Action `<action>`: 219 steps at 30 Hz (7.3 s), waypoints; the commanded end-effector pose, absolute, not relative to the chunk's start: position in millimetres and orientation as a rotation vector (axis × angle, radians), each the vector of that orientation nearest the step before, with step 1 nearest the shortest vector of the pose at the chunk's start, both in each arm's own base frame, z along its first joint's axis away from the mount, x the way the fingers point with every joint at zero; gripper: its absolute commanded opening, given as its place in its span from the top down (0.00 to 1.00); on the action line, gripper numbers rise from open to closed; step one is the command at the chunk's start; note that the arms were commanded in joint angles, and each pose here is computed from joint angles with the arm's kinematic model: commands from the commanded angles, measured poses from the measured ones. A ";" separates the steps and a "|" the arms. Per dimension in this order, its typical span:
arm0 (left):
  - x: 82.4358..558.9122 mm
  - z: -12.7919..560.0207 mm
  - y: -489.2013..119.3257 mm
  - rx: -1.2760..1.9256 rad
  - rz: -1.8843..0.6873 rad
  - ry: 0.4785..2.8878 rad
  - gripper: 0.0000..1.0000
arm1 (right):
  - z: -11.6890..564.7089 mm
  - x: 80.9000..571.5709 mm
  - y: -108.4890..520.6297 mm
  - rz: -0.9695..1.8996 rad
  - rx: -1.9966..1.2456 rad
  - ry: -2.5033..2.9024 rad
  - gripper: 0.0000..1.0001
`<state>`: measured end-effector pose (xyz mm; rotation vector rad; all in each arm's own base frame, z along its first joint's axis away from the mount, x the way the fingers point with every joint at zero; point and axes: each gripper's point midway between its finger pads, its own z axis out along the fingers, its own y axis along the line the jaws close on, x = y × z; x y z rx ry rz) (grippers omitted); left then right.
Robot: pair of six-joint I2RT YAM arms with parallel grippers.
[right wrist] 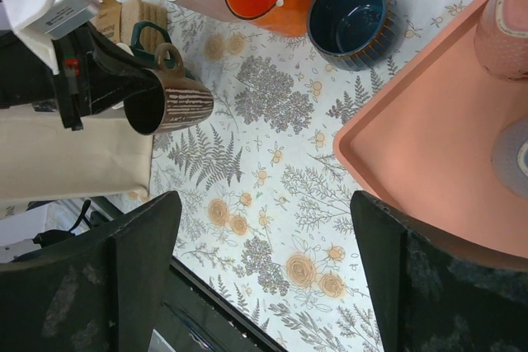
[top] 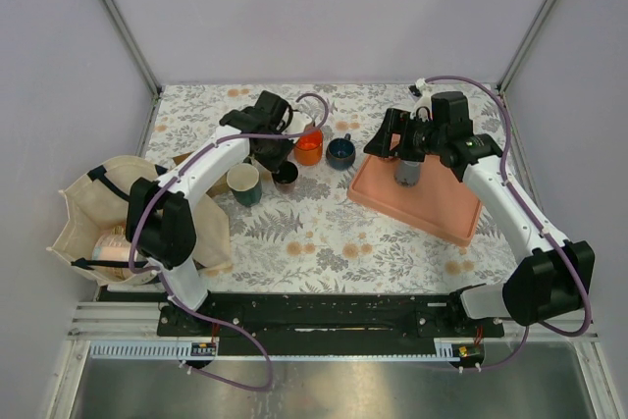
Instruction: Turn the mug right side up
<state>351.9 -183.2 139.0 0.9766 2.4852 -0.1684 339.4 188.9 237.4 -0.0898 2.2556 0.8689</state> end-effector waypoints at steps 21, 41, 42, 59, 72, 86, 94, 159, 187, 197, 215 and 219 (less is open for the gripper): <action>373.7 100.1 -160.7 0.900 -0.116 2.473 1.00 | 256.1 350.8 198.4 0.917 -0.127 2.186 0.05; 365.2 92.3 -152.1 0.879 -0.083 2.480 0.84 | 253.3 349.4 194.3 0.893 -0.107 2.190 0.03; 365.4 92.3 -151.6 0.876 -0.079 2.481 0.82 | 253.4 349.4 194.4 0.894 -0.105 2.190 0.03; 360.9 165.0 -153.5 0.880 -0.105 2.402 0.52 | 248.6 347.4 178.1 0.807 -0.144 2.221 0.02; 368.0 270.6 -164.7 0.729 -0.165 2.161 0.20 | 220.5 383.0 79.9 0.245 -0.203 2.337 0.01; 332.0 238.2 -156.2 0.727 -0.215 2.278 0.01 | 168.7 432.5 89.9 0.265 -0.231 2.469 0.00; 325.1 242.0 -147.9 0.776 -0.170 2.249 0.01 | 123.6 427.9 77.6 0.186 -0.052 2.596 0.03; 339.0 453.4 -322.4 0.829 -1.581 1.409 0.41 | 456.4 343.0 257.9 1.091 -0.680 1.303 1.00; 366.3 270.5 -254.6 0.152 -0.603 2.238 1.00 | 321.9 344.4 158.2 0.569 -0.279 1.916 0.00; 330.5 174.8 -244.4 -0.006 -0.385 2.541 1.00 | 280.8 336.8 141.4 0.525 -0.090 2.050 0.00; 333.4 123.2 -276.1 -0.007 -0.262 2.657 1.00 | 253.6 308.8 126.9 0.507 -0.059 2.071 0.00; 335.8 110.5 -277.2 -0.033 -0.228 2.677 1.00 | 252.2 307.7 125.9 0.506 -0.064 2.077 0.01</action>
